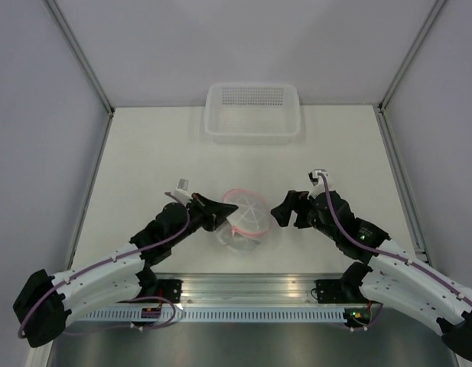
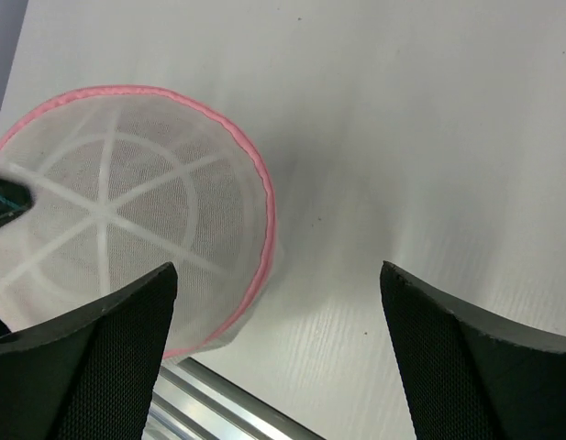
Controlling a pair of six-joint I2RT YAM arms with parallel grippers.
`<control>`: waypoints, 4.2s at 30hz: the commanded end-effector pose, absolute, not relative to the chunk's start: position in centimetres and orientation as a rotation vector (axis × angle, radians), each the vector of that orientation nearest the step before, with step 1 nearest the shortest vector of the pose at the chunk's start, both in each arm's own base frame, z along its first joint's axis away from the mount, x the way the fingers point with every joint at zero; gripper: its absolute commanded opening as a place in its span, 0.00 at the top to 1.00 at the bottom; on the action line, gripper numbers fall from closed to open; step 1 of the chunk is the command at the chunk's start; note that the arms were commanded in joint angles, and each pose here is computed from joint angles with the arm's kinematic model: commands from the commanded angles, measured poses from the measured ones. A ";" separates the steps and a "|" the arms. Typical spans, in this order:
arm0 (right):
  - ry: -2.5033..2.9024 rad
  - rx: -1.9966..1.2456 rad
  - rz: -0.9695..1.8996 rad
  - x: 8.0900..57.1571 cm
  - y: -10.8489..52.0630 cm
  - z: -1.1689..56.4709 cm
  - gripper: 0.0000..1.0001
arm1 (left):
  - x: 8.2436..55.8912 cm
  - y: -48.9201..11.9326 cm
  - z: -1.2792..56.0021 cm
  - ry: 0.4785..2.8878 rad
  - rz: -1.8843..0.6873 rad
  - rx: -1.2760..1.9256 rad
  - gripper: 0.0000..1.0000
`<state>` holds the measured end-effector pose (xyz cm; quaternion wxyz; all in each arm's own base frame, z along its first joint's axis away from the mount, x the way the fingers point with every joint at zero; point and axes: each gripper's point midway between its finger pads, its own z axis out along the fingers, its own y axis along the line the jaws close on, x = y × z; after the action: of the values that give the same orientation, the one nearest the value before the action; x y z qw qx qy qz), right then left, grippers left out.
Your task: Unzip the laundry bag and remove the bra
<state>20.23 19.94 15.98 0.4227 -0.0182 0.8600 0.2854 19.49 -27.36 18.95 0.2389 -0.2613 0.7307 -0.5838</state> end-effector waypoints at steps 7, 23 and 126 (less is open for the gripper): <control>2.012 -0.186 0.946 17.6 23.2 21.0 0.07 | 21.4 -23.8 11.5 2.077 -0.982 -0.932 0.98; 2.111 -0.298 1.004 13.3 29.8 16.8 0.24 | 21.3 -26.0 14.2 1.995 -1.053 -0.991 0.98; 1.732 0.178 1.211 10.7 32.3 19.1 0.45 | 19.8 -25.9 20.6 1.622 -1.606 -1.144 0.98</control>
<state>10.21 31.93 17.16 0.4932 0.0298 0.7431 0.4513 19.23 -26.35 19.57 0.3011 -0.3856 0.6486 -0.5832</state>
